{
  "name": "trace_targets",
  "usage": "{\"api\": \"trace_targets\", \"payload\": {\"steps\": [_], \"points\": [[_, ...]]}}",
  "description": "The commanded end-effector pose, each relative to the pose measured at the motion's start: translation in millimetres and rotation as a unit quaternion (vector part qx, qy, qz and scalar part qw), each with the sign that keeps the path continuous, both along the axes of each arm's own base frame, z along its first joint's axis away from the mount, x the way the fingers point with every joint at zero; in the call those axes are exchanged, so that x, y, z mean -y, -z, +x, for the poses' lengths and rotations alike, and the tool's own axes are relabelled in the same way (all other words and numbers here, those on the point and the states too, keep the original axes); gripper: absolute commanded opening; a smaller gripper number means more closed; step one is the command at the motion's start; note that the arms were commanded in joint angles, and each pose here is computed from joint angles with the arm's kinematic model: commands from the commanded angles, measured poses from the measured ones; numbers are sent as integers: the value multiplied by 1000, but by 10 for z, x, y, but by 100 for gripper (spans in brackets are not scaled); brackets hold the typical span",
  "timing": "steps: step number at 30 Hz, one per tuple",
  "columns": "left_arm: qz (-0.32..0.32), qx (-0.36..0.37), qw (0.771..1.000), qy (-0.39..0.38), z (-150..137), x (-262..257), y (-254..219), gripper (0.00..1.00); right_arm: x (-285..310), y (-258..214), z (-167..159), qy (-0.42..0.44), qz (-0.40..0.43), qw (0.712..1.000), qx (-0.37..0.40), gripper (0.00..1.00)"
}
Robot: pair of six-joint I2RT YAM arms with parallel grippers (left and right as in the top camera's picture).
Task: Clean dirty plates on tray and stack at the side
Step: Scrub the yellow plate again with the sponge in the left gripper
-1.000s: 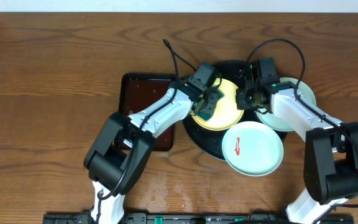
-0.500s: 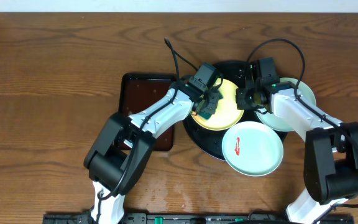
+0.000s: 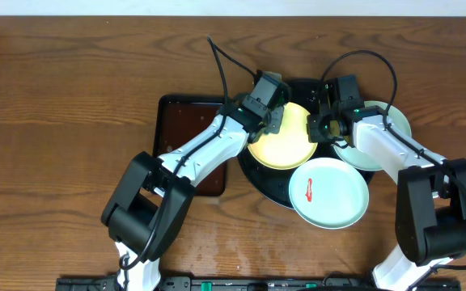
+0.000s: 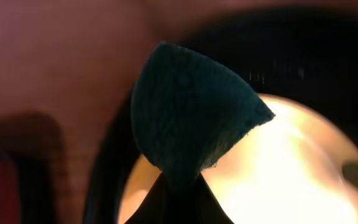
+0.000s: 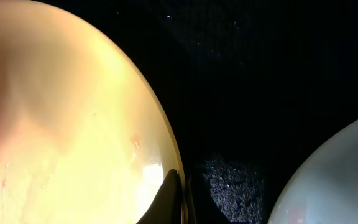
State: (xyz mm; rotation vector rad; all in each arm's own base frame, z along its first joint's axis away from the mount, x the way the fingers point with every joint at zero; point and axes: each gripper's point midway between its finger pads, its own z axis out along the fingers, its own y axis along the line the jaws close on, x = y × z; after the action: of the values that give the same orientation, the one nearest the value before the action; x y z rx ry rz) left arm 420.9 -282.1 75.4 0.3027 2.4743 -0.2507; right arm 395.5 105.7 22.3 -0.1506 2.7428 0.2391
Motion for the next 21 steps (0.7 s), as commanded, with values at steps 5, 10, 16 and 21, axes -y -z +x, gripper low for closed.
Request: {"api": "trace_targets", "payload": {"steps": [5, 10, 16, 21], "points": [[38, 18, 999, -5, 133, -65, 248, 7, -34, 6, 8, 1, 3, 1000, -1, 3], [61, -21, 998, 5, 11, -62, 610, 8, -34, 4, 14, 2, 3, 1000, 1, 3], [54, -79, 994, 46, -288, 78, 778, 8, -35, 1, 21, 2, 4, 1000, 2, 3], [-11, -163, 981, 108, -685, 340, 823, 8, -36, 0, 23, 2, 4, 1000, 3, 2]]}}
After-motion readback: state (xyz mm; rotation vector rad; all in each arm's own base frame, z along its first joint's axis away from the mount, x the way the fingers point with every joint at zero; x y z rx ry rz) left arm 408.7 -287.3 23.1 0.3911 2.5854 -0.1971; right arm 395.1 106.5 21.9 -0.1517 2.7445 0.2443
